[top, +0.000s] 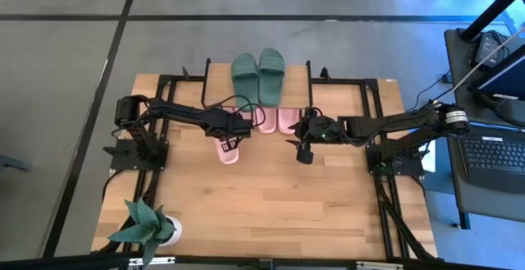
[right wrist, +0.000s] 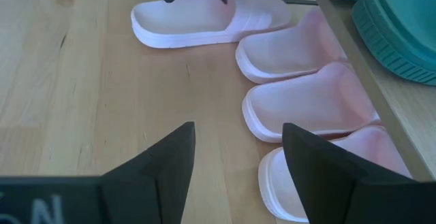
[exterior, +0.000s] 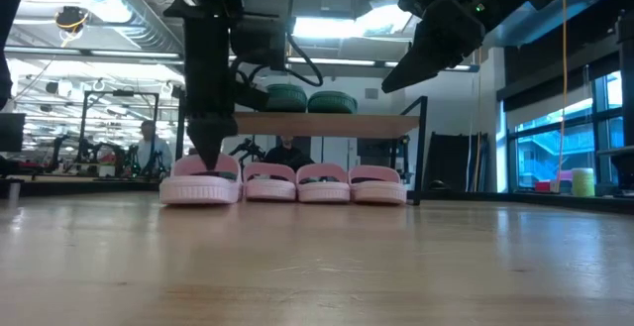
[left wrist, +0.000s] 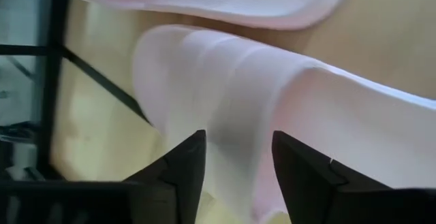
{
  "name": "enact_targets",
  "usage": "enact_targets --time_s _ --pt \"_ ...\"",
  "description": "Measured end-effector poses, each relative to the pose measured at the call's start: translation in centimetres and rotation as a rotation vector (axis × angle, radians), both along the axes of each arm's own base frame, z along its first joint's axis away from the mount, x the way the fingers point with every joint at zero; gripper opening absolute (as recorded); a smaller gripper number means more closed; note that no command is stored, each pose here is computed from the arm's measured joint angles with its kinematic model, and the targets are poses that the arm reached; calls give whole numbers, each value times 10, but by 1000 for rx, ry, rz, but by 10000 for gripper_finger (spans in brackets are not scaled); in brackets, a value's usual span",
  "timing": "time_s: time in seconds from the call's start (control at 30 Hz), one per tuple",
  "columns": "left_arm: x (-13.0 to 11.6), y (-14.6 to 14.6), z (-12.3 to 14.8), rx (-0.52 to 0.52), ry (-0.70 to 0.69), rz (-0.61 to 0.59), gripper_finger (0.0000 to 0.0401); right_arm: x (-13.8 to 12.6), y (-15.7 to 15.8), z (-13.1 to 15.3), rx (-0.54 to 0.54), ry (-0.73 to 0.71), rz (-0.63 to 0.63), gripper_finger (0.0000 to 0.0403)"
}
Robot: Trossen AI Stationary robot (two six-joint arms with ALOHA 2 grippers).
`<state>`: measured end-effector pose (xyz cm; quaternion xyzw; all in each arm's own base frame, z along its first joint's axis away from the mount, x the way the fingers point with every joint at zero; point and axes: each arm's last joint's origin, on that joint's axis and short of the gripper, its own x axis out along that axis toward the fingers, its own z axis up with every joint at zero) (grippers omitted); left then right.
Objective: Pick and place slides into the shelf
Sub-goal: Put the pink slipper under the shelf
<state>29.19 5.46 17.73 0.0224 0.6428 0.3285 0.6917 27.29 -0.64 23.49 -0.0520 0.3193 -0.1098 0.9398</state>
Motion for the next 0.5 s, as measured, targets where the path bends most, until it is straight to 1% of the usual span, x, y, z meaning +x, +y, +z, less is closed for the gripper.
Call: enact_targets --time_s 0.13,0.33,0.5 --pt "0 -2 0 -58 -4 -5 163 0 0 0 0 0 0 221" --pt "0 -11 -1 -106 10 -52 164 0 0 0 0 0 0 221" --pt "1 -15 -1 -114 12 -68 164 0 0 0 0 0 0 221"
